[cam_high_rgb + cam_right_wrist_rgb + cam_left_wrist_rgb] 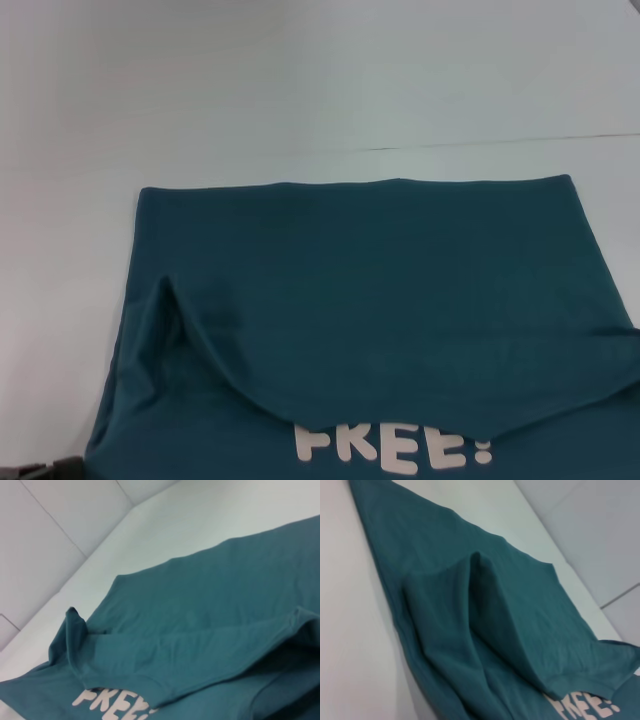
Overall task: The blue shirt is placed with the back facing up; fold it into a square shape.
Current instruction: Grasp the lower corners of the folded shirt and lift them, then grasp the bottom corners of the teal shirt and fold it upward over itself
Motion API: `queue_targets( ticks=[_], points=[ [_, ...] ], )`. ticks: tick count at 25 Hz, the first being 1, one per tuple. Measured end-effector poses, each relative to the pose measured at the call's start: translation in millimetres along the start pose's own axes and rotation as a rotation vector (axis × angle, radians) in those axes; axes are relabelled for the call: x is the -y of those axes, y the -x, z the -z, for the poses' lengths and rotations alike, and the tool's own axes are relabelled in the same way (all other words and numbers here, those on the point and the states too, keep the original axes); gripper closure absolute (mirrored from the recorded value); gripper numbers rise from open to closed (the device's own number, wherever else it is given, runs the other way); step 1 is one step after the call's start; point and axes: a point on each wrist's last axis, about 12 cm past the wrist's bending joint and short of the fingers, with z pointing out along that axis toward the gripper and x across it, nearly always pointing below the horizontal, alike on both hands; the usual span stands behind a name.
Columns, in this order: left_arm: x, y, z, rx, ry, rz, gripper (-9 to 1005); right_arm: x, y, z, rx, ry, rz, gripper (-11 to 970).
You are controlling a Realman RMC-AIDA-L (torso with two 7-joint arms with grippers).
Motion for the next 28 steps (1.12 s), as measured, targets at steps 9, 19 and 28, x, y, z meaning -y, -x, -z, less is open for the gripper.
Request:
queue_targets(
  ticks=[9,19,28],
  points=[
    [3.7,-20,16,0.058,-0.031,0.024,996,-2.0,-2,10,0.03,0.0,0.002,912],
    [2.8,27,6,0.122,-0.056,-0.021,996,17.5,40,-9,0.125,-0.062,-0.05,912],
    [-8.6,107,-37,0.21,0.005,-0.1,995,35.8,89,-60,0.149,-0.09,-0.025,913]
  ],
)
